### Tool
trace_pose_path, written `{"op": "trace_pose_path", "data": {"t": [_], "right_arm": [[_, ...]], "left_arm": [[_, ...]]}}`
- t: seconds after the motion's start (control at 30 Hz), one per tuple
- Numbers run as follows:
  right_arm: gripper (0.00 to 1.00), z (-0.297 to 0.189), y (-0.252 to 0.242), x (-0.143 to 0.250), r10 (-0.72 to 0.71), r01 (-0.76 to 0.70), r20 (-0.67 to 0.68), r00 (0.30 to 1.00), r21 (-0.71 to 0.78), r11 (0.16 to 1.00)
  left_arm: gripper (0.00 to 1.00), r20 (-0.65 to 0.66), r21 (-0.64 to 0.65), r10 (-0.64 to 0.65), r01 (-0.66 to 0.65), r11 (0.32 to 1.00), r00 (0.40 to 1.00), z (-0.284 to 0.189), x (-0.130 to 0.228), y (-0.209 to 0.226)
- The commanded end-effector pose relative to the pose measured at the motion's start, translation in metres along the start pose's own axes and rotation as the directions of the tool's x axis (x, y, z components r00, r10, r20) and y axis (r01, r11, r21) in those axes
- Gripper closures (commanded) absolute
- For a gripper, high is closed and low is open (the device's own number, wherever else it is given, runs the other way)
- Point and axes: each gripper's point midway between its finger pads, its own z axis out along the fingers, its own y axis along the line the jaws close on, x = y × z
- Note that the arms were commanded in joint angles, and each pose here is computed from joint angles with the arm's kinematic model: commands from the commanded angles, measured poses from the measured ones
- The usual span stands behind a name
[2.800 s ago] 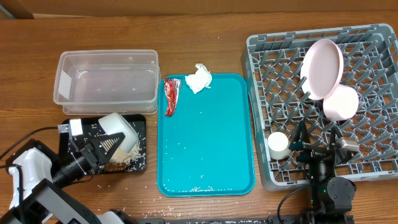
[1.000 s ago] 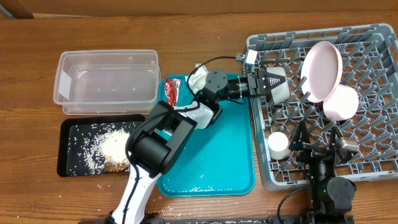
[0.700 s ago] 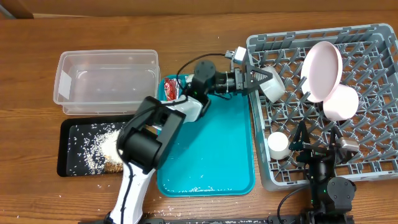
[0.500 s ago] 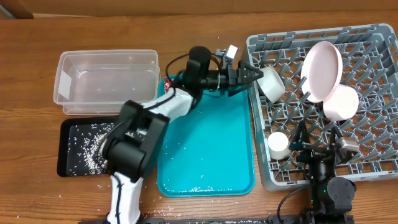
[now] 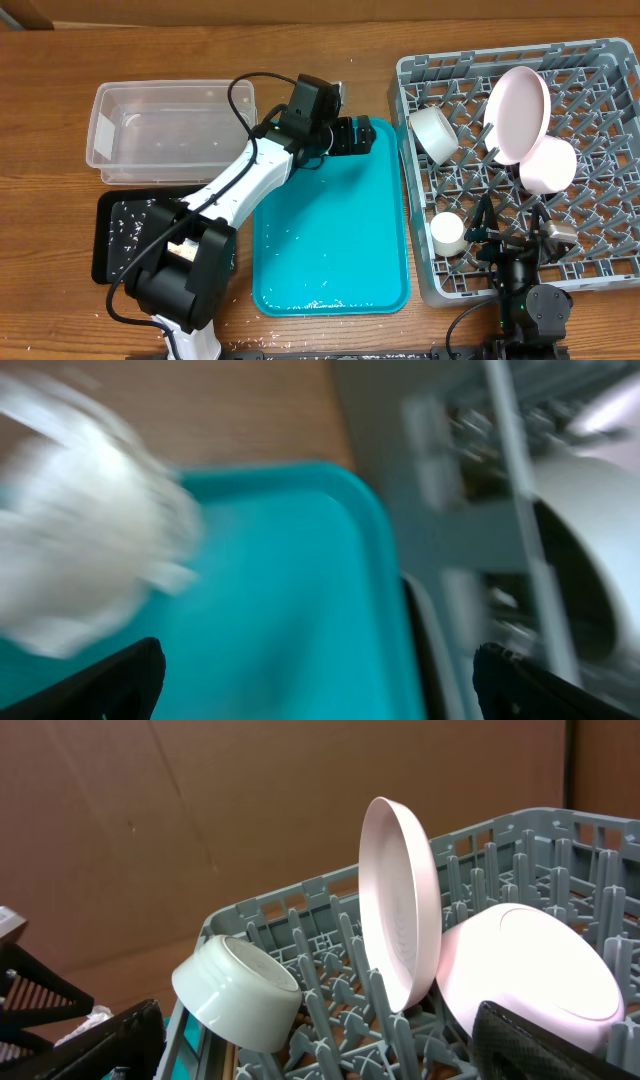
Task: Sort waste into correct bins and load items into the dishwasher
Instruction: 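Carry the empty white bowl right and place it in the dish rack, then grasp the white tissue on the teal tray with the left gripper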
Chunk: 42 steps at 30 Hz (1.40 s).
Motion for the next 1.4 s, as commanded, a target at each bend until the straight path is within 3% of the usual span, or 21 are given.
{"op": "trace_pose_path", "data": {"t": [0.0, 0.3, 0.43, 0.57, 0.7, 0.77, 0.8, 0.83, 0.87, 1.0, 1.07, 1.27, 1.37], "right_arm": [[0.0, 0.0, -0.002, 0.001, 0.004, -0.004, 0.006, 1.0, 0.007, 1.0], [0.0, 0.0, -0.002, 0.001, 0.004, -0.004, 0.006, 1.0, 0.007, 1.0], [0.0, 0.0, -0.002, 0.001, 0.004, -0.004, 0.006, 1.0, 0.007, 1.0], [0.0, 0.0, -0.002, 0.001, 0.004, -0.004, 0.006, 1.0, 0.007, 1.0], [0.0, 0.0, -0.002, 0.001, 0.004, -0.004, 0.006, 1.0, 0.007, 1.0], [0.0, 0.0, -0.002, 0.001, 0.004, -0.004, 0.006, 1.0, 0.007, 1.0], [0.0, 0.0, -0.002, 0.001, 0.004, -0.004, 0.006, 1.0, 0.007, 1.0], [0.0, 0.0, -0.002, 0.001, 0.004, -0.004, 0.006, 1.0, 0.007, 1.0], [0.0, 0.0, -0.002, 0.001, 0.004, -0.004, 0.006, 1.0, 0.007, 1.0], [0.0, 0.0, -0.002, 0.001, 0.004, -0.004, 0.006, 1.0, 0.007, 1.0], [0.0, 0.0, -0.002, 0.001, 0.004, -0.004, 0.006, 1.0, 0.007, 1.0], [0.0, 0.0, -0.002, 0.001, 0.004, -0.004, 0.006, 1.0, 0.007, 1.0], [0.0, 0.0, -0.002, 0.001, 0.004, -0.004, 0.006, 1.0, 0.007, 1.0]], "left_arm": [[0.0, 0.128, -0.278, 0.143, -0.103, 0.955, 0.981, -0.009, -0.031, 0.046], [0.03, 0.06, -0.413, 0.199, -0.157, 0.897, 0.978, 0.015, -0.016, 0.084], [0.16, 0.051, -0.415, 0.197, -0.158, 0.896, 0.979, 0.024, -0.013, 0.089], [0.35, 0.077, -0.402, 0.204, -0.156, 0.902, 0.976, 0.025, -0.019, 0.085], [0.83, 0.063, -0.375, 0.199, -0.161, 0.913, 0.978, 0.027, -0.015, 0.081], [0.94, 0.053, -0.32, 0.194, -0.168, 0.933, 0.979, 0.028, -0.013, 0.07], [0.84, 0.053, -0.316, 0.194, -0.168, 0.934, 0.98, 0.027, -0.014, 0.069], [0.48, 0.059, -0.324, 0.195, -0.167, 0.931, 0.979, 0.024, -0.017, 0.068], [0.23, 0.065, -0.339, 0.198, -0.165, 0.926, 0.978, 0.023, -0.02, 0.07], [0.08, 0.067, -0.412, 0.213, -0.167, 0.896, 0.975, 0.021, -0.022, 0.083], [0.06, 0.066, -0.443, 0.219, -0.168, 0.881, 0.974, 0.022, -0.022, 0.09], [0.23, 0.021, -0.429, 0.209, -0.18, 0.885, 0.978, 0.042, -0.007, 0.099], [0.49, 0.004, -0.39, 0.203, -0.185, 0.902, 0.979, 0.048, -0.001, 0.094]]}}
